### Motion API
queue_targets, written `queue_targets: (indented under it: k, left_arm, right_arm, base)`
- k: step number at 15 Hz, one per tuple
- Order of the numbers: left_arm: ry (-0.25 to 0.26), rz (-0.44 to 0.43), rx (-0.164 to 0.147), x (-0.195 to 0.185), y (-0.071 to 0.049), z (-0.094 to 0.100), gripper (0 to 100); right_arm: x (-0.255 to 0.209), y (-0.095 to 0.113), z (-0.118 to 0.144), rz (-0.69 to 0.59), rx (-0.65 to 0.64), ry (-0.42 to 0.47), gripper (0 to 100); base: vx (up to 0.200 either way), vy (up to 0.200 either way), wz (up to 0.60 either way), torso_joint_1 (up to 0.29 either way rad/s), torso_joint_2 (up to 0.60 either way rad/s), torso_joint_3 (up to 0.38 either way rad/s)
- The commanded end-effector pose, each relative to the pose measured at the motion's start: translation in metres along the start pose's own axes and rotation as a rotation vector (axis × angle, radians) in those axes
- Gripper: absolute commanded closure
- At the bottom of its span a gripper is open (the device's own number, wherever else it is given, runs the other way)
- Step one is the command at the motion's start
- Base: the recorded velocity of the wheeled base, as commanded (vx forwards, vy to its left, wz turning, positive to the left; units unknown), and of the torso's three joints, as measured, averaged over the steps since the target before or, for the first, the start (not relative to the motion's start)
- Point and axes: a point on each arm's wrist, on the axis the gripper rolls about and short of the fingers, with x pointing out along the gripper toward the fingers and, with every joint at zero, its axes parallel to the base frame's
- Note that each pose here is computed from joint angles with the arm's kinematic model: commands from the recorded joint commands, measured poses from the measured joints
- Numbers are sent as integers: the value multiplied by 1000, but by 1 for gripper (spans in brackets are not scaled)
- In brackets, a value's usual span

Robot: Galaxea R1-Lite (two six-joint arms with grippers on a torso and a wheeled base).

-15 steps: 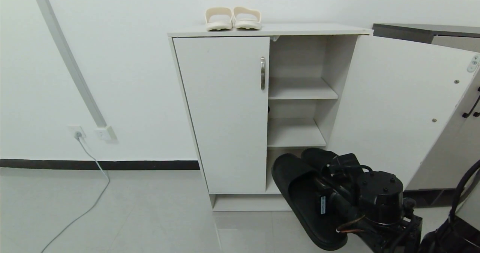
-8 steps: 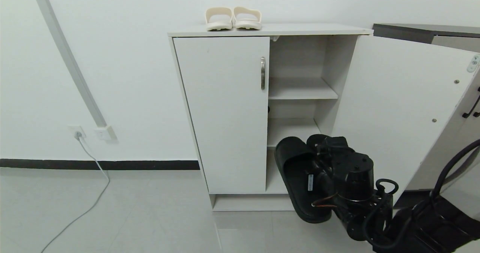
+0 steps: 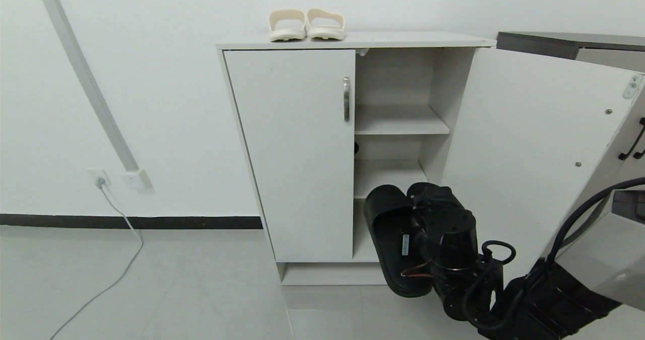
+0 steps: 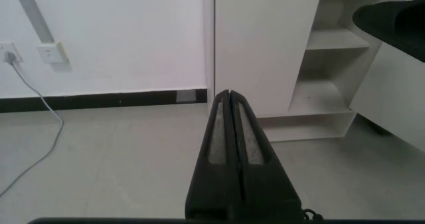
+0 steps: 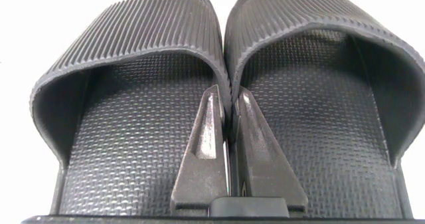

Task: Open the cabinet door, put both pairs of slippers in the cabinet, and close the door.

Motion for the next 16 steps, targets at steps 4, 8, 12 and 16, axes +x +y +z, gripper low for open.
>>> queue_targets:
  k: [4, 8, 12, 16]
  left_arm:
    - [2, 0, 0, 0, 0, 0, 100]
    - [2, 0, -2, 0, 0, 0, 100]
    - [2, 0, 1, 0, 0, 0, 100]
    - [2, 0, 0, 0, 0, 0, 100]
  right_arm:
    - [0, 0, -4, -1, -9, 10, 100]
    - [-1, -1, -6, -2, -14, 15, 100]
    - [-1, -1, -7, 2, -13, 19, 100]
    - [-2, 1, -7, 11, -15, 19, 100]
  base:
    - [0, 0, 0, 0, 0, 0]
    - [0, 0, 0, 0, 0, 0]
    - [0, 0, 0, 0, 0, 0]
    - [0, 0, 0, 0, 0, 0]
